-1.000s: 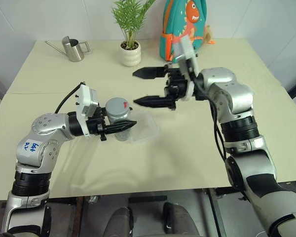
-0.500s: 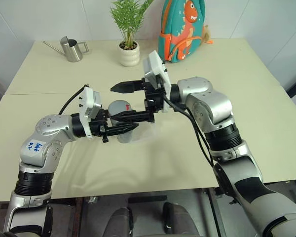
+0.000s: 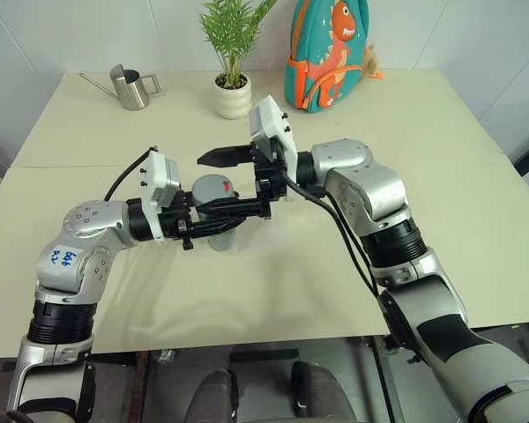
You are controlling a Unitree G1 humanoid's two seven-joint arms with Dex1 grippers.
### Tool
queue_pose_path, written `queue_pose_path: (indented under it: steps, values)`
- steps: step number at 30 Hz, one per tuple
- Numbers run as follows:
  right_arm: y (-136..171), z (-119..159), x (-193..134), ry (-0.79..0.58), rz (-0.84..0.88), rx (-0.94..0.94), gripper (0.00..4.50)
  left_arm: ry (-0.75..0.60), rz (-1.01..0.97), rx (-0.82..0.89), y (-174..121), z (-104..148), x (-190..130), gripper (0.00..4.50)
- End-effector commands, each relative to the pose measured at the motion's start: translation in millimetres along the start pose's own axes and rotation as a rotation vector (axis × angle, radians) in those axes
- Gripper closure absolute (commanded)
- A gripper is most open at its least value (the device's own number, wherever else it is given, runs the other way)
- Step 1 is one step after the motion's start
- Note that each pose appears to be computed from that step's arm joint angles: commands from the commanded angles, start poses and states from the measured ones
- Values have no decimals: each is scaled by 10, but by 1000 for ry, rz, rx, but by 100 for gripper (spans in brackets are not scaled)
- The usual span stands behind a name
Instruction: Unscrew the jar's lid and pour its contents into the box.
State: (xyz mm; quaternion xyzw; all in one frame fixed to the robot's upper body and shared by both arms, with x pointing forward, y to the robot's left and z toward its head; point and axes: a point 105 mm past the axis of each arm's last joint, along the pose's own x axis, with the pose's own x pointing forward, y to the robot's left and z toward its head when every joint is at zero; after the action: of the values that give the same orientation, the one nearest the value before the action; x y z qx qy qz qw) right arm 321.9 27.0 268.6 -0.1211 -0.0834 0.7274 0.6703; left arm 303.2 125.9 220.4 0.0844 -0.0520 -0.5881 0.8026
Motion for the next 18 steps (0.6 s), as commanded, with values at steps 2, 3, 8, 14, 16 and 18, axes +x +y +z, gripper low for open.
queue_pose_path:
  steps: [2,3,8,14,16,18]
  values:
    - [-193,130,-318,-17,-99,-53,2,-30,-23,61,-52,118,11,248]
    - [-211,121,-360,-13,-108,-53,2,-30,-22,61,-52,118,11,248]
    - [-386,29,-696,36,-210,-34,2,-29,-13,62,-53,120,-8,248]
    - [-360,86,-870,15,-195,-19,2,-11,-27,47,-89,99,-38,248]
    - [-293,177,-843,-23,-149,-18,2,-12,-19,52,-79,102,-42,248]
    - [-197,311,-728,-75,-88,-14,2,-13,-14,56,-67,105,-45,248]
